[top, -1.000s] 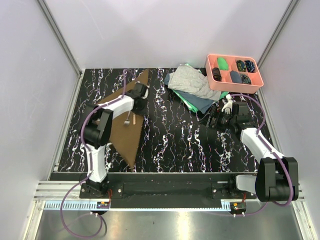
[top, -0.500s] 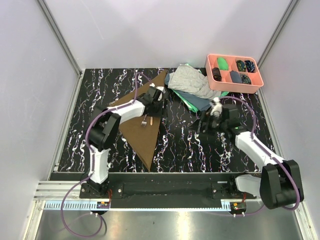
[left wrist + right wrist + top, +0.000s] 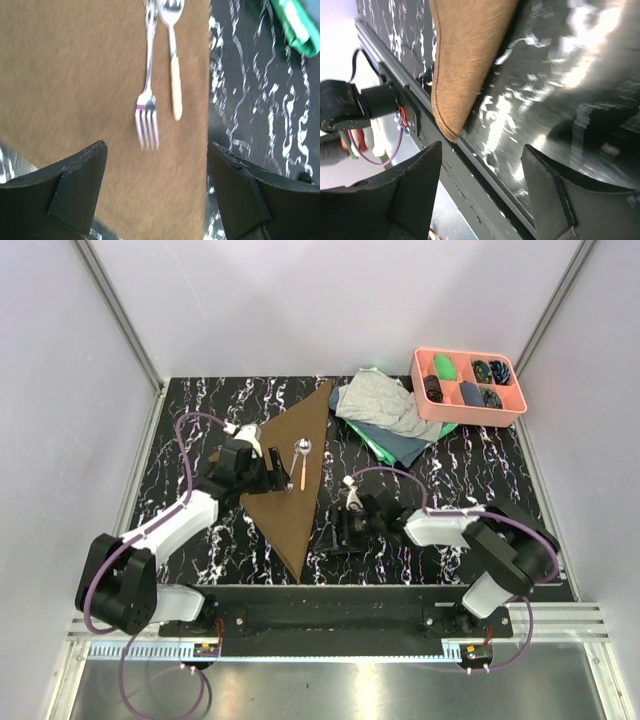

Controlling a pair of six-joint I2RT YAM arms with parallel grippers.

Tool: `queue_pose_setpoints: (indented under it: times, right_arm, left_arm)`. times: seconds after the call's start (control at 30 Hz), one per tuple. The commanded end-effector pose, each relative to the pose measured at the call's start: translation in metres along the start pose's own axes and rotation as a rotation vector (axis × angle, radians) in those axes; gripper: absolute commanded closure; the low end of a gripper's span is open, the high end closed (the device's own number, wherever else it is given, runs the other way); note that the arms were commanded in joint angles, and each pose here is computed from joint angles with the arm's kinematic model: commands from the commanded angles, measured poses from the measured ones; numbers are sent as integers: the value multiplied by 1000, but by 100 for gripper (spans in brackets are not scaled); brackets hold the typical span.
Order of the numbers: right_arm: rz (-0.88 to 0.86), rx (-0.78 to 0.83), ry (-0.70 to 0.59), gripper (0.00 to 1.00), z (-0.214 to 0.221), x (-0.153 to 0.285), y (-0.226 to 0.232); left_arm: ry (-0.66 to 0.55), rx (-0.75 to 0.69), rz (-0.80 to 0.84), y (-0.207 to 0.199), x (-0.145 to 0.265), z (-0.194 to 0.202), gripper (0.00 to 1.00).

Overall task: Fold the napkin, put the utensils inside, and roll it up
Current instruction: Fold the napkin

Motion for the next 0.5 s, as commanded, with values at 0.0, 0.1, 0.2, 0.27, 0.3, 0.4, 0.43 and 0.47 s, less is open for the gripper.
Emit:
queue_pose_setpoints:
  times: [0.0, 0.1, 0.2, 0.27, 0.3, 0.4, 0.43, 0.47]
  right_arm:
    - [-87, 27, -7, 30, -6, -32, 33]
    - [-91, 12, 38, 32, 3, -50, 34]
    - [-81, 0, 65, 34, 7, -60, 34]
    - [-63, -15, 76, 37, 9, -65, 32]
    - [-55, -17, 77, 38, 9, -66, 31]
    - [-10, -29, 97, 44, 13, -70, 29]
    - [7, -22, 108, 44, 17, -71, 29]
    - [28, -21, 99, 45, 17, -73, 29]
  left_arm:
    - [-115, 64, 1, 10, 18, 1, 15]
    - [-144, 102, 13, 21, 26, 3, 14]
    - [-148, 109, 12, 26, 30, 4, 14]
    - [-147, 108, 22, 27, 32, 5, 14]
    - [-145, 109, 26, 27, 32, 6, 14]
    - [-135, 111, 39, 27, 32, 8, 14]
    - [-134, 113, 41, 28, 32, 9, 14]
    - [-137, 113, 46, 28, 32, 9, 14]
Point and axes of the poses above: each gripper's point midway between its finger pads, its own x axis back along the fingers, its own y axis along the line the jaws close on, z = x × y, the point moved 7 cm from there along x, back along the fingers, and after that the axes turned 1 degree about x, right-handed, at the moved point
